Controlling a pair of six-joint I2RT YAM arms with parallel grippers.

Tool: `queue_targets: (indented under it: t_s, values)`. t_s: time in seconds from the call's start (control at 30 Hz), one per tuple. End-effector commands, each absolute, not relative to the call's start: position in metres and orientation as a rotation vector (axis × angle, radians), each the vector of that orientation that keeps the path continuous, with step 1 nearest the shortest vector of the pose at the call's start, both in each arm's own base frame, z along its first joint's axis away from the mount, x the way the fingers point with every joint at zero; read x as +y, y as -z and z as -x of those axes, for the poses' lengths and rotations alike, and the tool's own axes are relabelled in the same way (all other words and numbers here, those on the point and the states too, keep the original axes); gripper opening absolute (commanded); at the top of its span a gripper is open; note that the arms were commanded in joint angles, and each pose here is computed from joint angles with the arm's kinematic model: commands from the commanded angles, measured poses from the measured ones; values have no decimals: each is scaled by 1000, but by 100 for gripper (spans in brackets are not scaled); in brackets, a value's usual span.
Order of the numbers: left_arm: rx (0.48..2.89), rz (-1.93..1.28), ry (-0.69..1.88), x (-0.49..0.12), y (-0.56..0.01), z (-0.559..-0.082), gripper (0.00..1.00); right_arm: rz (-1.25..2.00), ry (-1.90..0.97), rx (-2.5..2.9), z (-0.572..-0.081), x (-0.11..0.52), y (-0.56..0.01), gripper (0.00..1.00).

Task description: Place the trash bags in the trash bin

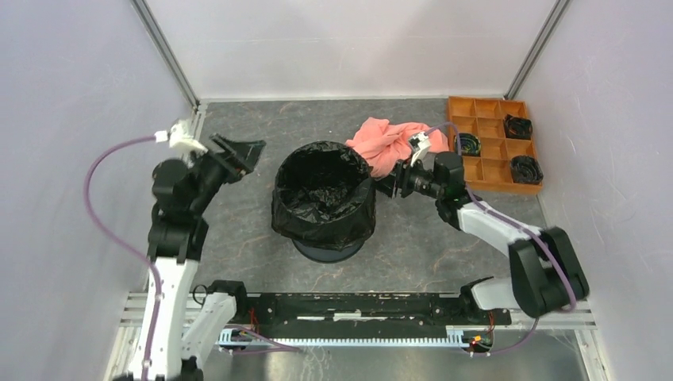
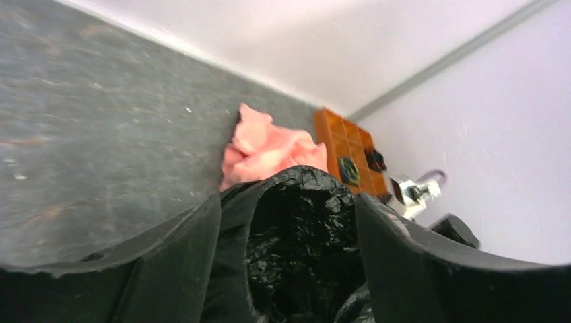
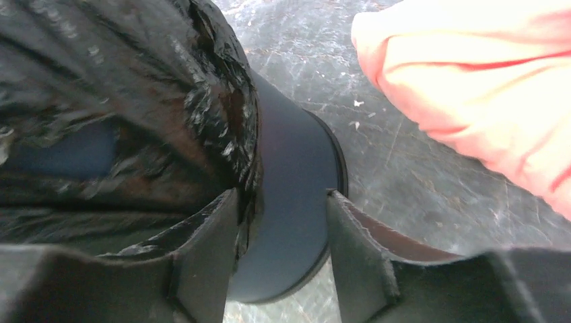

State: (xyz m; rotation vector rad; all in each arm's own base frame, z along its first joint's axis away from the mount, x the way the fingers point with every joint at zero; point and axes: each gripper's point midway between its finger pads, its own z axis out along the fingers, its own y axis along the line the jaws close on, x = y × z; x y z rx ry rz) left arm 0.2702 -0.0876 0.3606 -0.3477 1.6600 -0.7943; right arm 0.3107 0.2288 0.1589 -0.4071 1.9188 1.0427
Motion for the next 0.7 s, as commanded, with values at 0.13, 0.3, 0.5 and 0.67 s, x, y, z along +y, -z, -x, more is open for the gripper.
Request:
queue_targets:
  t_s: [0.13, 0.3, 0.5, 0.67]
  values:
    - [1838, -120, 924, -239, -380, -287, 66, 248, -1259, 1853, -334, 253, -150, 11]
    - [1881, -127, 758, -258, -386, -271, 62, 250, -1160, 1961, -333, 247, -115, 0]
    - [2009, -121, 758, -273, -352, -247, 61, 243, -1147, 2041, -325, 253, -80, 0]
    - [2186, -183, 441, -266, -306, -243, 61, 261, -1193, 2050, -319, 261, -75, 11]
